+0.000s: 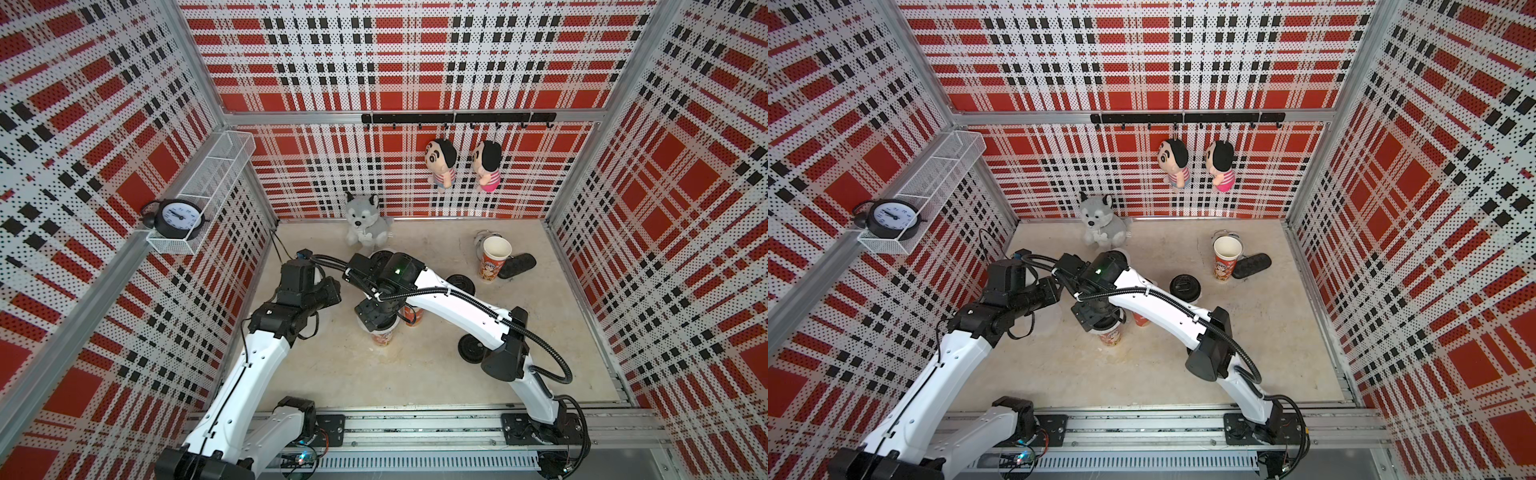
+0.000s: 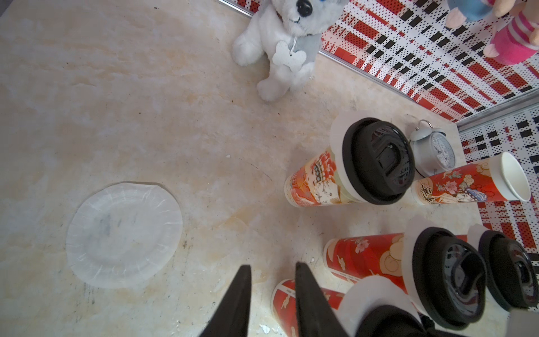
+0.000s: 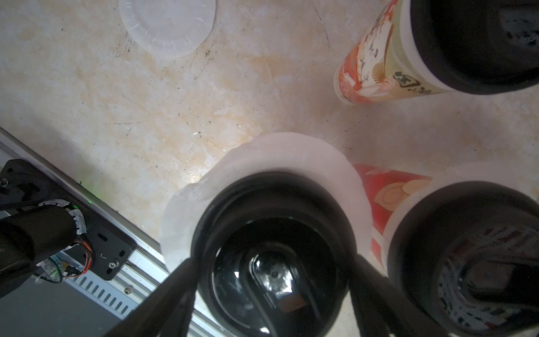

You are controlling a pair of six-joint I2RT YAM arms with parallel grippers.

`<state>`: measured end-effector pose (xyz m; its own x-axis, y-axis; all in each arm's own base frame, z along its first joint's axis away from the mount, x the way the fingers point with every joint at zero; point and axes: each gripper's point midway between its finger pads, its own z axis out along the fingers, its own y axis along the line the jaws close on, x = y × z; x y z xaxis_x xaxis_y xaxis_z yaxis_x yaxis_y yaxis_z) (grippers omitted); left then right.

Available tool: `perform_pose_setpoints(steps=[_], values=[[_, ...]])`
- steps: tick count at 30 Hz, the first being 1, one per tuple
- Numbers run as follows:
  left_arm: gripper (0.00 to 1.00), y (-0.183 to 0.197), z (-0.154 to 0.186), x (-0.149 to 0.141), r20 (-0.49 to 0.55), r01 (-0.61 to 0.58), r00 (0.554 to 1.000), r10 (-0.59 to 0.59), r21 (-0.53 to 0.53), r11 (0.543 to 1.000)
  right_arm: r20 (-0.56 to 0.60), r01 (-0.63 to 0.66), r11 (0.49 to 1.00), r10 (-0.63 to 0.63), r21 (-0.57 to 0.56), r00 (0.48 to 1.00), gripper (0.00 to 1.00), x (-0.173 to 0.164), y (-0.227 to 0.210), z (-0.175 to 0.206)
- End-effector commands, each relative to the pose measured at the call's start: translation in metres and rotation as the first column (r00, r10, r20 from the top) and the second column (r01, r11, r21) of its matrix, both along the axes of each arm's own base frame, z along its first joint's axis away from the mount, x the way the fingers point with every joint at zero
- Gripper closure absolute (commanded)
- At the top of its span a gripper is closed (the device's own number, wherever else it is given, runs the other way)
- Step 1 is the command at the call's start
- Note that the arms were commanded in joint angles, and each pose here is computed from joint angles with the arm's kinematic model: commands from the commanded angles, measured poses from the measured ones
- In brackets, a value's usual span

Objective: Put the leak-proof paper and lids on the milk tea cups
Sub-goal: Place the cup lid on the cup.

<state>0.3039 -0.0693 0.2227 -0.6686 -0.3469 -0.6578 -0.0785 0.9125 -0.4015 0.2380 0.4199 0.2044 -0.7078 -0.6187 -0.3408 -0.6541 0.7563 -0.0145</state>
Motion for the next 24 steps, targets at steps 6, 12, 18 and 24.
perform_pose_setpoints(steps=[6,12,18,24], values=[[0.69,-0.001,0.012,-0.002,0.028,0.022,0.999,-0.022,-0.009,1.000,0.047,0.009,0.998,-0.012,0.061,0.999,0.13,0.000,0.002,0.027],[0.62,-0.005,0.020,-0.006,0.019,0.043,0.999,-0.043,-0.013,0.999,0.112,0.063,0.982,-0.083,0.176,0.990,0.13,0.007,-0.010,0.073],[0.56,-0.030,0.030,-0.019,-0.019,0.135,0.991,-0.135,-0.001,0.991,0.176,0.196,0.938,-0.253,0.286,0.951,0.11,0.019,-0.062,0.112],[0.56,-0.074,0.027,-0.043,-0.111,0.281,0.955,-0.275,0.047,0.958,0.123,0.332,0.857,-0.407,0.393,0.905,0.10,0.022,-0.130,0.110]])
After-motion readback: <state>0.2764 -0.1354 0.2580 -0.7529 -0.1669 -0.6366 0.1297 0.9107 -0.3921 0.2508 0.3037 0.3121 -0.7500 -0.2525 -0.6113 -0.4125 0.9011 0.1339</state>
